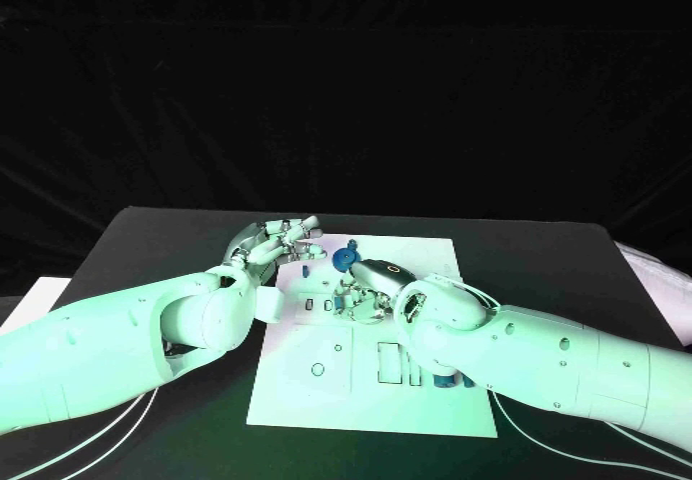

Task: Assemble the parts on the task board

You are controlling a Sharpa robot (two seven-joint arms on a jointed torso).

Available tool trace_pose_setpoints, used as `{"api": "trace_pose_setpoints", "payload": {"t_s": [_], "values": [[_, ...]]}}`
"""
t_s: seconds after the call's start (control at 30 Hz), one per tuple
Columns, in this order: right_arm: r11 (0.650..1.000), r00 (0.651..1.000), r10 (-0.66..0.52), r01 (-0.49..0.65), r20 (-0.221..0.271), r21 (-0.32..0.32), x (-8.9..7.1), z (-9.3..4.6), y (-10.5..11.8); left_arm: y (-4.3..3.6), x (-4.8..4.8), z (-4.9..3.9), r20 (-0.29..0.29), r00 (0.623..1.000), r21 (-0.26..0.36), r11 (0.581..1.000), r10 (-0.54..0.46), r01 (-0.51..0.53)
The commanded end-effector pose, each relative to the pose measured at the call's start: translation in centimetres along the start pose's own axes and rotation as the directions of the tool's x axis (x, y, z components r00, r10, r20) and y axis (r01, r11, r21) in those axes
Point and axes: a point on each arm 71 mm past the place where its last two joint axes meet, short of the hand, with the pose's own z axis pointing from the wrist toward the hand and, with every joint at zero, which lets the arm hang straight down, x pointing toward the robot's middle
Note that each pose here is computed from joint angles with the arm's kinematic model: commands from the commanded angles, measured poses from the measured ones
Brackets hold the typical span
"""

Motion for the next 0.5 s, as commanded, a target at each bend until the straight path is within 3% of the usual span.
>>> {"api": "trace_pose_setpoints", "payload": {"t_s": [0.03, 0.2, 0.5], "values": [[0.999, 0.998, -0.023, 0.025, -0.051, 0.025, 1.02, -0.24, -0.55, -0.06, 0.28, 0.02, -0.023, 1.0, 0.006, 1.0, -0.011, 0.012], [1.0, 1.0, -0.017, 0.018, -0.026, 0.025, 0.86, -0.25, -0.51, -0.06, 0.26, 0.02, -0.022, 1.0, 0.005, 1.0, -0.011, 0.011], [1.0, 0.998, 0.014, -0.014, 0.062, 0.009, 0.45, -0.56, -0.21, -0.04, 0.24, 0.02, -0.024, 1.0, 0.003, 1.0, -0.012, 0.012]]}}
